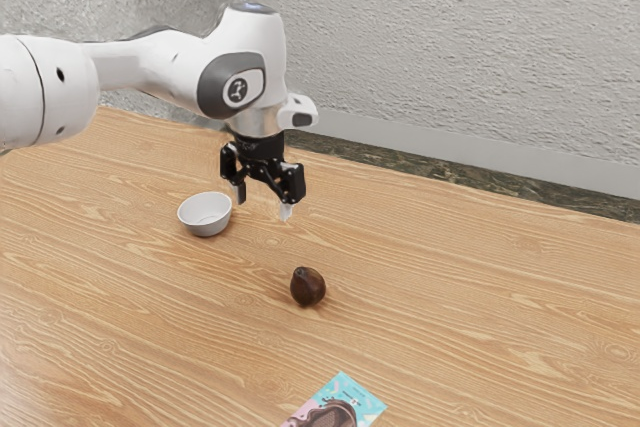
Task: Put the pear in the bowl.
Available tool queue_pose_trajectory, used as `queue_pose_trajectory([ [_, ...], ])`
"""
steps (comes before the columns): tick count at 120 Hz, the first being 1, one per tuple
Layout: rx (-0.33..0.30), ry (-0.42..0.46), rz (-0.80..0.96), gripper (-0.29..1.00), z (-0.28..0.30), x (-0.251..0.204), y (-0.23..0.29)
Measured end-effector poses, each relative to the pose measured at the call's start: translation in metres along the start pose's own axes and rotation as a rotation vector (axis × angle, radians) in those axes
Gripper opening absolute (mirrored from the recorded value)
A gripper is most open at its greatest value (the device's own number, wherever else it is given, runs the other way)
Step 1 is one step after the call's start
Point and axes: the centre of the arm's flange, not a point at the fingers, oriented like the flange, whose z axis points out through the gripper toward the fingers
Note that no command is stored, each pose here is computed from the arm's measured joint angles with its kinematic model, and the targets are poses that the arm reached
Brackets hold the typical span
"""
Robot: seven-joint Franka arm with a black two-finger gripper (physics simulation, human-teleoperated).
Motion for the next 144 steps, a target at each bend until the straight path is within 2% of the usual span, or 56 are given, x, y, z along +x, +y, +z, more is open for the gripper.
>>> queue_pose_trajectory([
  [21, 0.016, 0.014, -0.06, 0.68, 0.054, 0.021, 0.033],
  [54, 0.018, 0.029, -0.14, 0.68, 0.115, 0.026, 0.057],
  [77, 0.007, 0.058, -0.187, 0.68, 0.131, 0.028, 0.063],
  [144, -0.031, 0.044, -0.317, 0.65, 0.167, 0.024, 0.06],
])
